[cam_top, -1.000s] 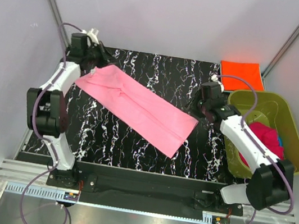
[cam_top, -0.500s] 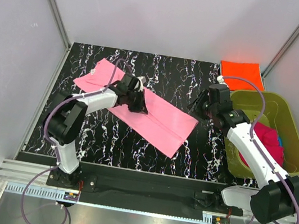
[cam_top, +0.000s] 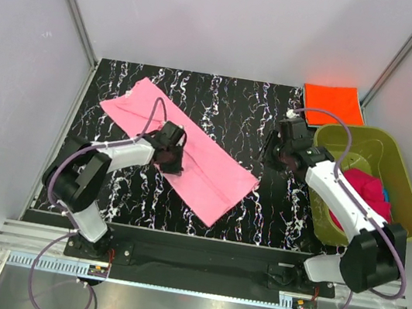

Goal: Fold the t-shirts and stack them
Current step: Fold the tshirt

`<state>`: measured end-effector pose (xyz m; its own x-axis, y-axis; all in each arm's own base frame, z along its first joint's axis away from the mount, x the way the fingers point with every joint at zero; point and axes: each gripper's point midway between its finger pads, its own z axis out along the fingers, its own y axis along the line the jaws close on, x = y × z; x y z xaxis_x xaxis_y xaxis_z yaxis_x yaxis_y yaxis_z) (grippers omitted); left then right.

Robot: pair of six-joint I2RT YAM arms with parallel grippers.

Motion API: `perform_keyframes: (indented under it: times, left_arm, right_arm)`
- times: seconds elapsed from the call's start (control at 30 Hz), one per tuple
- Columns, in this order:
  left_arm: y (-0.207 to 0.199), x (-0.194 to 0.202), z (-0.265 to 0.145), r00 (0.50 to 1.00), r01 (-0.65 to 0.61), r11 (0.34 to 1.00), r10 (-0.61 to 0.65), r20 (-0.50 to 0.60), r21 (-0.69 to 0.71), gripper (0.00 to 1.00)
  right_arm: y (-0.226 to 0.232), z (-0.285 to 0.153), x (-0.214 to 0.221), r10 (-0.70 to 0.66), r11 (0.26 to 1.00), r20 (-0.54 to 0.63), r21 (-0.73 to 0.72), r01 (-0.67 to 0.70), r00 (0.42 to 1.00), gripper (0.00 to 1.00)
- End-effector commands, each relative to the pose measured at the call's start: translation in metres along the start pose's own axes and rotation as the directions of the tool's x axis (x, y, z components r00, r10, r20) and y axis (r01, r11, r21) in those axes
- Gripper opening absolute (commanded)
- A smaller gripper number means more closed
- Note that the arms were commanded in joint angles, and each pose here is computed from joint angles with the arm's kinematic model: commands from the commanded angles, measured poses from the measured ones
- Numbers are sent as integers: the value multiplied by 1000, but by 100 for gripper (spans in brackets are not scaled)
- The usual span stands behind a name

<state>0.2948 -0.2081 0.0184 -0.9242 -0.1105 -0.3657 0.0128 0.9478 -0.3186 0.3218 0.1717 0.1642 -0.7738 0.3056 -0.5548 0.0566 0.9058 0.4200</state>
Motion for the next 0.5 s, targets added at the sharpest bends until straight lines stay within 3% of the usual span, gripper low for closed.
perform_keyframes:
  times: [0.0,0.1,0.17,0.2,0.23,0.33,0.43,0.47]
  left_arm:
    - [76,16,-16,1000,19,970,-22,-10,-244,0]
    - [101,13,-32,996,90,955,-82,42,-284,0]
    - [102,-2,-47,988,139,959,-118,99,-248,0]
    - [98,-8,-51,986,143,965,-121,112,-220,0]
    - [93,-19,-59,982,145,970,-117,145,-197,0]
    - [77,-52,-73,973,145,979,-115,200,-143,0]
    - [72,-95,-80,962,157,983,-130,240,-95,2]
    - [73,-96,-70,971,159,984,-143,191,-75,1]
  right_arm:
    - [-20,6,14,-78,993,-97,77,86,992,42]
    - [-32,17,30,-121,986,-187,89,140,975,43]
    - [-29,24,40,-134,988,-251,45,150,959,38]
    - [-27,31,49,-127,990,-295,27,141,947,34]
    - [-25,34,49,-124,990,-305,21,136,944,22]
    - [-5,45,52,-114,993,-344,-60,99,932,6]
    - [25,46,63,-156,982,-380,-158,102,912,2]
    - [30,48,69,-170,979,-391,-171,110,905,2]
